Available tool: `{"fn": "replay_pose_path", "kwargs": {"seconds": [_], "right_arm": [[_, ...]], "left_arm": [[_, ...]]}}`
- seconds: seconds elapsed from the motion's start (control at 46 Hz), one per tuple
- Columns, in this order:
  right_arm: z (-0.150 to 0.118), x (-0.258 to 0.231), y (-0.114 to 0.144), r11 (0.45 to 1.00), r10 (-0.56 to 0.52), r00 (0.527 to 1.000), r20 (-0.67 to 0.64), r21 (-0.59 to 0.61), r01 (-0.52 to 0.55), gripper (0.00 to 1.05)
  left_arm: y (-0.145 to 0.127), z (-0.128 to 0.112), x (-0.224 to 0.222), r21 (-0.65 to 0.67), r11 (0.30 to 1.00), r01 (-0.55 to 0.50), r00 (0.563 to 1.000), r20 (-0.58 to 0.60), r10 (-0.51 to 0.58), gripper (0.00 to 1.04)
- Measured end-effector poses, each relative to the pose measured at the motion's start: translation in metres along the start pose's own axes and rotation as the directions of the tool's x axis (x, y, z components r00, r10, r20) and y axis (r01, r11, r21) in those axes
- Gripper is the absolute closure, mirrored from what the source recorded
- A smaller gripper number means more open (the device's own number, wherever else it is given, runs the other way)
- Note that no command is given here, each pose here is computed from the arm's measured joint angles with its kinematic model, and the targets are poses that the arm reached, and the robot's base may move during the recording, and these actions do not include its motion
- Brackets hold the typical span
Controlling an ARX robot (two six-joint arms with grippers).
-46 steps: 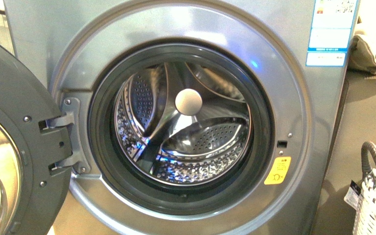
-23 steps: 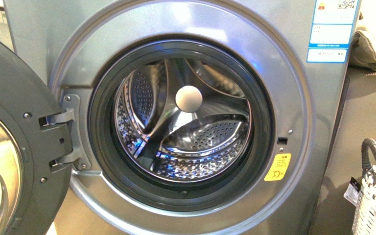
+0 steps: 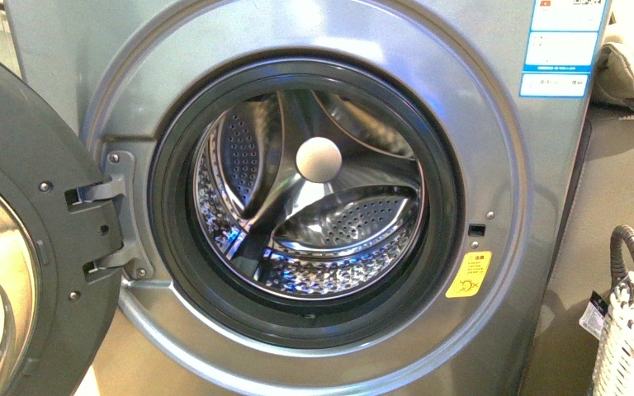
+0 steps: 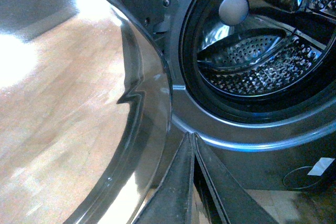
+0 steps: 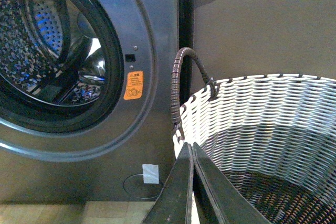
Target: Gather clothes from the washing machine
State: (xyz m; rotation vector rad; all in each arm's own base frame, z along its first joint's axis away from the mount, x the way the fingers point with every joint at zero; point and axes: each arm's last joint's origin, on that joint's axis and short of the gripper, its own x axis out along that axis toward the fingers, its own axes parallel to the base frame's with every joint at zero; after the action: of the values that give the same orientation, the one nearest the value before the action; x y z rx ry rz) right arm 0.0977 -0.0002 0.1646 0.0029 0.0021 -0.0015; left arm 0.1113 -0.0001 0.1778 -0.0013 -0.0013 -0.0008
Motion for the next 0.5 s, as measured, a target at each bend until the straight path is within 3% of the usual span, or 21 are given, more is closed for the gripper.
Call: {"fn": "replay_pose_path", "kwargs": {"seconds": [0.501], "right_arm": [[0.000, 0.000, 0.000, 1.000, 0.000, 1.000, 0.000, 0.000, 0.000, 1.02]], "left_arm": [[0.000, -0.012, -0.014, 0.000, 1.000, 0.000, 1.000, 0.003, 0.000, 1.01]]}}
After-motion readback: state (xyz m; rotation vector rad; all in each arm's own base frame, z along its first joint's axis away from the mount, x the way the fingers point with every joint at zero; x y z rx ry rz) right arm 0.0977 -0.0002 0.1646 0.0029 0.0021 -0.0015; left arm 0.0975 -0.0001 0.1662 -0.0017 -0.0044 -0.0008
